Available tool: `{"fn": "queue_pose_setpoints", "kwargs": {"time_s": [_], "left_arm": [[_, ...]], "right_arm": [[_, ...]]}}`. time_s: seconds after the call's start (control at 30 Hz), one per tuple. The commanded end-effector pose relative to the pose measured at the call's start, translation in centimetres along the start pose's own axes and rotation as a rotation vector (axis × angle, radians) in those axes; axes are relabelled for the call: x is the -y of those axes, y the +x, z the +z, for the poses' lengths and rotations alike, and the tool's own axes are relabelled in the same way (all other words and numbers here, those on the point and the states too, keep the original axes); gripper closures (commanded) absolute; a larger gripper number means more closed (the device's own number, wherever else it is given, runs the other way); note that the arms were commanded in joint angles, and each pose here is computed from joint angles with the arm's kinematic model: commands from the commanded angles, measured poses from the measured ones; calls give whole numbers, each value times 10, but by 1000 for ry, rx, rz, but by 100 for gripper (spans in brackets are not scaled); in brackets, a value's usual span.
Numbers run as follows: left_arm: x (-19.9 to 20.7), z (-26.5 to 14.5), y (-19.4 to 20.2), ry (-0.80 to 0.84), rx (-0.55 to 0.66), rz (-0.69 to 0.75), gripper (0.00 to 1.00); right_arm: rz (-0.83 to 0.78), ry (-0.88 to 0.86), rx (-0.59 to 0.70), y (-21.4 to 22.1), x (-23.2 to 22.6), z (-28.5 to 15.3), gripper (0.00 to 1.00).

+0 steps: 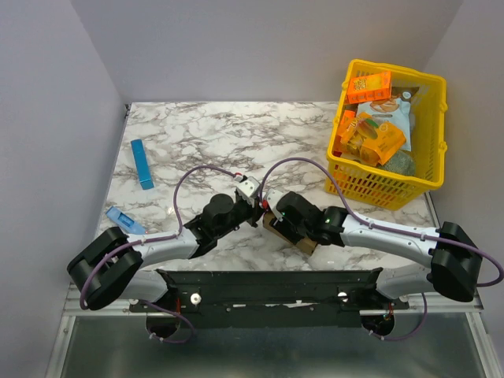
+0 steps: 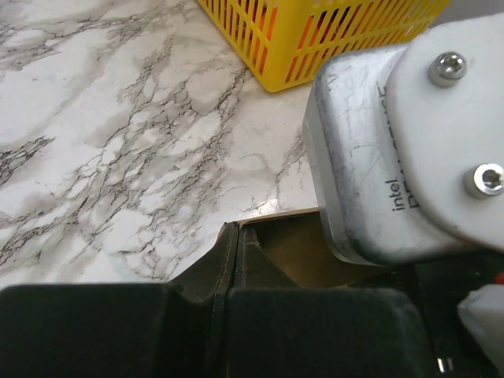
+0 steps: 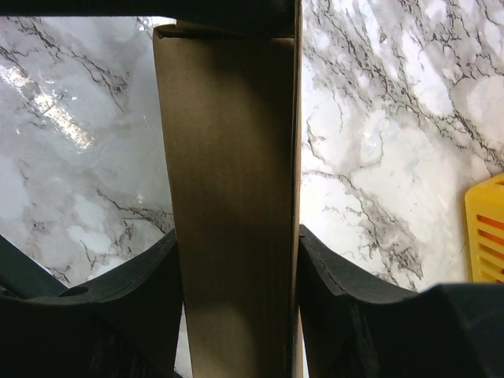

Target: Fold the paper box

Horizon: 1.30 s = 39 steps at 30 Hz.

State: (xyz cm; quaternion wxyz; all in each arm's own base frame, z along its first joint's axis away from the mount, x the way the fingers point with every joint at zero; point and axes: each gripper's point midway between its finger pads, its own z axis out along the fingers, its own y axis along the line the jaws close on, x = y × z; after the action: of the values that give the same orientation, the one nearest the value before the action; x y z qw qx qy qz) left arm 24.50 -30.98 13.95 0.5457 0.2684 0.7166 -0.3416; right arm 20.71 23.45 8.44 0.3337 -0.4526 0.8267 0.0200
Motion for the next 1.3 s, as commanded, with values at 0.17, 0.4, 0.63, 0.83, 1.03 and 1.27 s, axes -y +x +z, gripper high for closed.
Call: {"fn": "queue_pose_setpoints", "kwargs": {"time_s": [0.17, 0.4, 0.63, 0.83, 1.03, 1.27], "left_arm": [[-14, -17, 74, -107, -199, -96, 100], [-21, -24, 87, -150, -221, -114, 100], [-25, -28, 94, -175, -228, -125, 100], [-25, -28, 94, -186, -230, -115, 100], [-18, -27, 69, -169, -194, -123, 75], [-19, -42, 15, -174, -85, -120, 24]], "right_arm": [[18, 24, -37, 15, -1, 10, 56], [24, 26, -28, 14, 0, 9, 56], [23, 30, -27, 15, 0, 9, 56], [21, 49, -24, 15, 4, 8, 56], [-12, 32, 6, 14, 3, 8, 56], [-48, -4, 64, 9, -2, 6, 56]]}}
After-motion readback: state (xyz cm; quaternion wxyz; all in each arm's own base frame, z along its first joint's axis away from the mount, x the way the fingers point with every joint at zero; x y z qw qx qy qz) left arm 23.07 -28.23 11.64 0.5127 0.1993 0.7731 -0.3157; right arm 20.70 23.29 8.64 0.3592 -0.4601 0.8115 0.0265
